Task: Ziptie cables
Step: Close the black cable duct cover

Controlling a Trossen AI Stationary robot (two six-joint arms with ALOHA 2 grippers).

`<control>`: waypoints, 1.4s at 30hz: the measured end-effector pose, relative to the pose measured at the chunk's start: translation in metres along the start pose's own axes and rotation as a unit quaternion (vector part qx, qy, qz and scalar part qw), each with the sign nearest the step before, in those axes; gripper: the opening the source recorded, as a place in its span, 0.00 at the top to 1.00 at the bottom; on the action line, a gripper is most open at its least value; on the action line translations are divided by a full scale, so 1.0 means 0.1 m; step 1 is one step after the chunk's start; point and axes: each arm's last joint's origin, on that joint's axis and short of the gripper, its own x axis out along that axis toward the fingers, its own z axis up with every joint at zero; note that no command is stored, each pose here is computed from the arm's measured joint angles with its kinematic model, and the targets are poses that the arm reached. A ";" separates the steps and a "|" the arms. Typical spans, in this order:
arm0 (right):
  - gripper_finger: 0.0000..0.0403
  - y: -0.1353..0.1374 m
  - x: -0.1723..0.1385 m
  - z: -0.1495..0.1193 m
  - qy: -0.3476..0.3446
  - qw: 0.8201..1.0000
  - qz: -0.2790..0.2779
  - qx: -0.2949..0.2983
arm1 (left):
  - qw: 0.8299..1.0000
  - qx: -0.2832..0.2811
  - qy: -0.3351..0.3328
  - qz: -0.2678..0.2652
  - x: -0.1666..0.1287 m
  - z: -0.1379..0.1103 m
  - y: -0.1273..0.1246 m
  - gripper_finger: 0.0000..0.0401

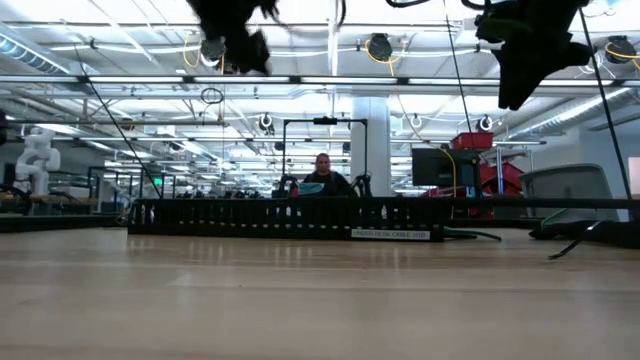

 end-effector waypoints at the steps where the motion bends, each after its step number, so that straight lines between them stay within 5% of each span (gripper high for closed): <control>1: 0.70 0.00 0.00 0.00 -0.001 1.000 0.000 -0.001 | 1.000 -0.004 0.026 -0.001 0.05 -0.04 -0.01 0.53; 4: 0.68 0.00 0.00 0.00 -0.001 1.000 0.000 -0.002 | 0.994 0.017 0.052 0.096 0.15 -0.04 0.02 0.52; 8: 0.68 0.01 0.00 0.00 -0.001 1.000 0.000 -0.002 | 0.981 -0.028 0.057 0.184 0.13 -0.04 0.07 0.52; 14: 0.68 0.01 0.00 0.01 -0.001 1.000 0.005 -0.002 | 0.994 -0.052 0.030 0.093 0.18 0.00 0.24 0.52; 19: 0.68 0.01 0.00 0.00 0.003 1.000 0.006 -0.003 | 0.998 -0.004 0.023 0.059 0.13 0.00 0.32 0.52; 27: 0.68 0.01 0.00 0.00 0.011 1.000 0.010 -0.014 | 0.995 -0.024 0.096 -0.033 0.39 -0.19 0.53 0.52; 36: 0.68 0.01 0.00 0.00 0.010 1.000 0.010 -0.017 | 0.993 -0.029 0.111 -0.031 0.81 -0.31 0.92 0.52; 42: 0.68 0.01 0.00 0.00 0.010 1.000 0.010 -0.014 | 0.991 -0.017 0.125 -0.039 0.90 -0.35 0.96 0.52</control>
